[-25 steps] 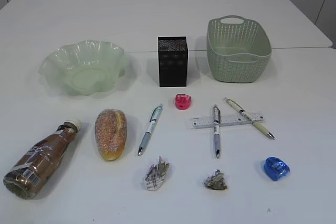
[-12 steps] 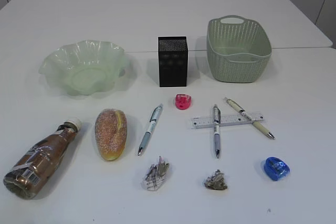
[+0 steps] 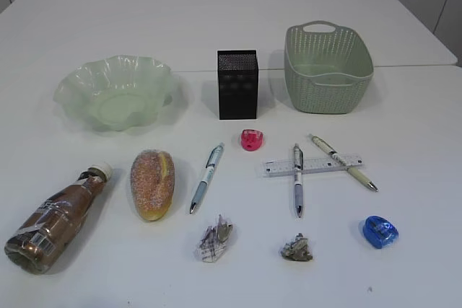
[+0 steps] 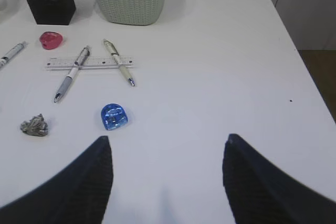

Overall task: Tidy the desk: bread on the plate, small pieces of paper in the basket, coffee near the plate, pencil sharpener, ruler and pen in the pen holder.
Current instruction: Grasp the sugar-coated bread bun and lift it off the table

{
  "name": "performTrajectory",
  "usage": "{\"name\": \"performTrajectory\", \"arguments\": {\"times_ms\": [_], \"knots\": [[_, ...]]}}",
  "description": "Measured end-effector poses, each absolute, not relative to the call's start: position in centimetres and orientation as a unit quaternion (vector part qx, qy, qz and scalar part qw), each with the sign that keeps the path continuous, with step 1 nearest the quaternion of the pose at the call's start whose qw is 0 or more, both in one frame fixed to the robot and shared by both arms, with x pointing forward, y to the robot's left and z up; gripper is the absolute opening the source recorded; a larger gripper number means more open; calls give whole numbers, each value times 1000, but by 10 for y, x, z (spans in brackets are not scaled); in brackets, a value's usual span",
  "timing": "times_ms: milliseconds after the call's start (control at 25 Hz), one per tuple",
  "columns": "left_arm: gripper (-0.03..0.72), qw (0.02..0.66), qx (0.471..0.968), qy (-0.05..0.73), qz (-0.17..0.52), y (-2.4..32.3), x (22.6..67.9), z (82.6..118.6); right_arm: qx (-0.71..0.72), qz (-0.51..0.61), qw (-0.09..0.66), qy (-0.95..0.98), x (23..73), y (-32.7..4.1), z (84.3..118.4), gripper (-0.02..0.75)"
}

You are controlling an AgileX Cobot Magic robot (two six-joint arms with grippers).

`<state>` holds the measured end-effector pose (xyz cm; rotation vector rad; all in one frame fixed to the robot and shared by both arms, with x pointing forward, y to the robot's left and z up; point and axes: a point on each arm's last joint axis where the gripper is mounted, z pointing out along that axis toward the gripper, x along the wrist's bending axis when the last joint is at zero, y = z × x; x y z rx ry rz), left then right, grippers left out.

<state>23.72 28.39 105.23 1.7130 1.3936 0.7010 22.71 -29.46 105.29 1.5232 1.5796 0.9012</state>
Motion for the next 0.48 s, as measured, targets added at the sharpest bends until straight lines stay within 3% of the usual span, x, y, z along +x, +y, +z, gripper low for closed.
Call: {"name": "performTrajectory", "arguments": {"times_ms": [160, 480], "knots": [[465, 391, 682, 558, 265, 283, 245, 1063, 606, 338, 348, 630, 230, -294, 1051, 512], [468, 376, 689, 567, 248, 282, 270, 1101, 692, 289, 200, 631, 283, -290, 1048, 512]]}}
